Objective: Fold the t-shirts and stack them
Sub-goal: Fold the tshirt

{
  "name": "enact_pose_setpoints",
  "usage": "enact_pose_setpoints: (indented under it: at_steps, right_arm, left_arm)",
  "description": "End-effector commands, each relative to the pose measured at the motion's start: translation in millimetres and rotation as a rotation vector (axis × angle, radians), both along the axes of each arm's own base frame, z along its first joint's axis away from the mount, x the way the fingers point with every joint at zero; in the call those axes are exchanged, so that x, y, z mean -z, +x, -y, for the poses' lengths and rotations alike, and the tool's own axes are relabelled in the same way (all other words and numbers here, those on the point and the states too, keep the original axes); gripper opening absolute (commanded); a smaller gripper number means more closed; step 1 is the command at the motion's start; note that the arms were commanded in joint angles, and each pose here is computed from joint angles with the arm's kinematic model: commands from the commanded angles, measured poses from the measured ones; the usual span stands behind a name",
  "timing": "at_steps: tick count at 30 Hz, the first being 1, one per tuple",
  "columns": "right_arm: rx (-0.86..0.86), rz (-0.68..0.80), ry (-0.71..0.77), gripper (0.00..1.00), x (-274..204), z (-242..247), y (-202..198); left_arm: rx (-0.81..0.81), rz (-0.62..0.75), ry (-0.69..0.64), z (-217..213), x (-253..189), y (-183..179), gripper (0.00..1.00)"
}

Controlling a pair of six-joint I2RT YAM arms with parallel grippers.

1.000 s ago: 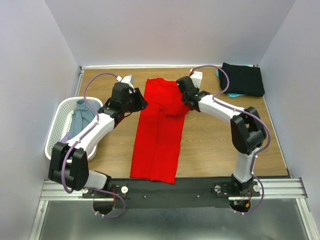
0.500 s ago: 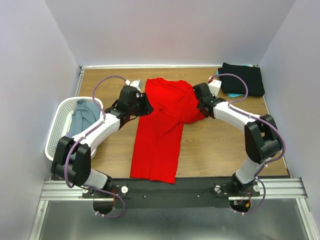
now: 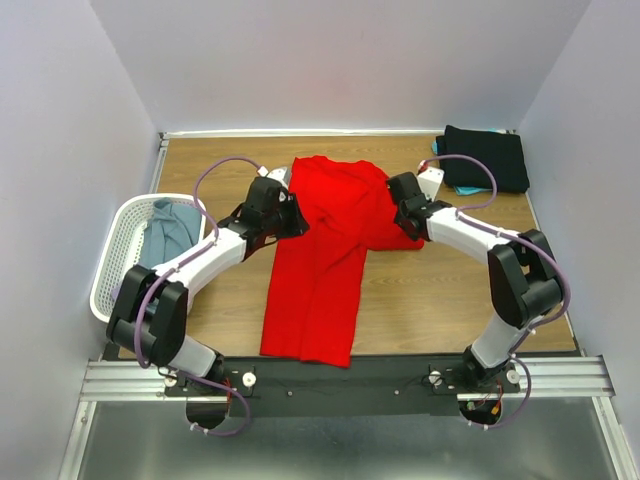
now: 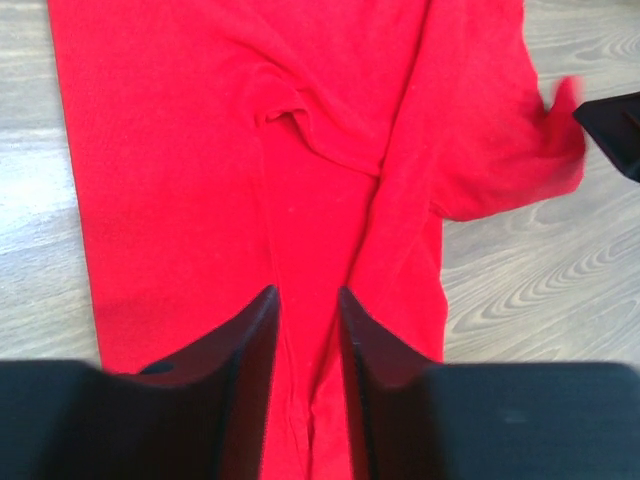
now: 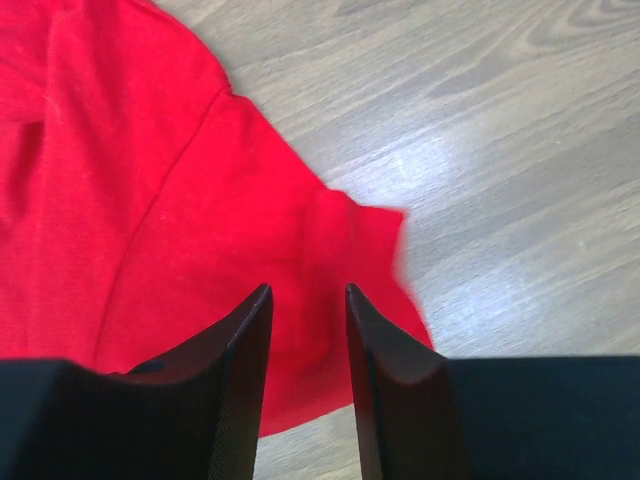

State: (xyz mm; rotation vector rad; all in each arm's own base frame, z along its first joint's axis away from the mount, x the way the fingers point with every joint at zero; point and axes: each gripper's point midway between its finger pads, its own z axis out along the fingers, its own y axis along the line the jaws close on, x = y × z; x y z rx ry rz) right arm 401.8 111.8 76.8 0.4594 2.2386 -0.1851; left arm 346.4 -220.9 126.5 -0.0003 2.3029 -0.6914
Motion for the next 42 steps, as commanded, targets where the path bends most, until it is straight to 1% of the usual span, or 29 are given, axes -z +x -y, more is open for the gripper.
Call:
enact_pose_setpoints:
  at_steps: [1,3,4,5,6,7,8,9,10,11,12,13,14,16,17,18,23,26,31,34,35,42]
  right_arm:
    - [-0.014,0.05,0.055,0.45,-25.3,-7.2,8.4]
    - [-0.056,0.07,0.091,0.46,-38.1,-21.0,20.8]
    - [-0.111,0.042,0.101,0.47,-31.1,-31.9,25.8]
    - [-0.139,0.042,0.112,0.47,-32.5,-39.8,31.8]
    - [-0.165,0.076,0.136,0.47,-47.0,-51.4,46.9]
    - [-0.195,0.05,0.133,0.47,-34.7,-58.6,53.1]
    - [-0.231,0.053,0.159,0.47,-37.2,-69.5,59.8]
    - [-0.254,0.082,0.18,0.47,-47.5,-79.6,72.5]
    - [-0.292,0.067,0.194,0.47,-39.6,-89.8,78.9]
    - [-0.307,0.063,0.202,0.48,-37.2,-95.6,84.4]
    - [-0.336,0.098,0.212,0.48,-51.1,-105.1,97.9]
    - [-0.364,0.067,0.22,0.49,-35.5,-113.5,102.3]
    - [-0.376,0.063,0.224,0.5,-32.9,-117.8,106.5]
    - [-0.397,0.069,0.213,0.51,-30.0,-123.0,118.1]
    - [-0.414,0.093,0.222,0.52,-39.2,-129.4,127.0]
    - [-0.42,0.073,0.215,0.52,-25.0,-131.4,131.3]
    - [-0.441,0.067,0.252,0.52,-11.7,-134.3,154.3]
    - [-0.438,0.059,0.272,0.52,-3.4,-129.1,162.0]
    - [-0.445,0.046,0.284,0.52,4.1,-125.5,165.7]
    - [-0.451,0.039,0.285,0.51,8.5,-125.0,165.7]
    - [-0.454,0.038,0.287,0.51,9.4,-125.0,166.2]
    - [-0.465,0.031,0.296,0.51,13.7,-125.3,168.3]
  left_arm:
    - [-0.02,-0.002,0.009,-1.2,8.2,1.6,0.33]
    - [-0.033,-0.005,0.009,-1.1,9.0,4.6,0.24]
    - [-0.037,-0.004,0.006,-0.3,8.7,6.6,0.21]
    - [-0.045,0.001,0.003,0.3,6.8,9.8,0.22]
    - [-0.047,-0.011,0.001,2.4,11.5,12.3,0.22]
    - [-0.043,-0.012,-0.004,4.7,11.3,14.3,0.22]
    - [-0.042,-0.004,-0.013,8.4,6.8,19.6,0.22]
    - [-0.04,-0.019,-0.009,10.9,13.2,21.8,0.22]
    - [-0.038,-0.007,-0.018,14.8,8.1,27.4,0.27]
    - [-0.039,-0.02,-0.012,15.7,13.8,27.0,0.3]
    - [-0.038,-0.019,-0.015,20.1,14.7,32.5,0.34]
    - [-0.041,-0.008,-0.024,24.4,10.0,38.6,0.34]
    - [-0.037,-0.012,-0.021,27.3,12.0,41.3,0.34]
    - [-0.035,-0.035,-0.011,32.5,23.3,46.5,0.35]
    - [-0.029,-0.03,-0.02,38.8,20.0,49.7,0.36]
    - [-0.03,-0.04,-0.027,42.0,21.7,50.7,0.36]
    - [-0.04,-0.073,-0.024,61.0,35.2,61.1,0.37]
    - [-0.073,-0.106,-0.016,61.9,50.7,66.1,0.38]
    - [-0.145,-0.123,-0.001,57.1,58.8,73.7,0.41]
    - [-0.173,-0.137,-0.009,57.2,60.5,76.5,0.42]
    - [-0.208,-0.126,0.005,52.7,60.6,81.4,0.42]
    - [-0.227,-0.14,0.021,56.4,67.0,93.4,0.42]
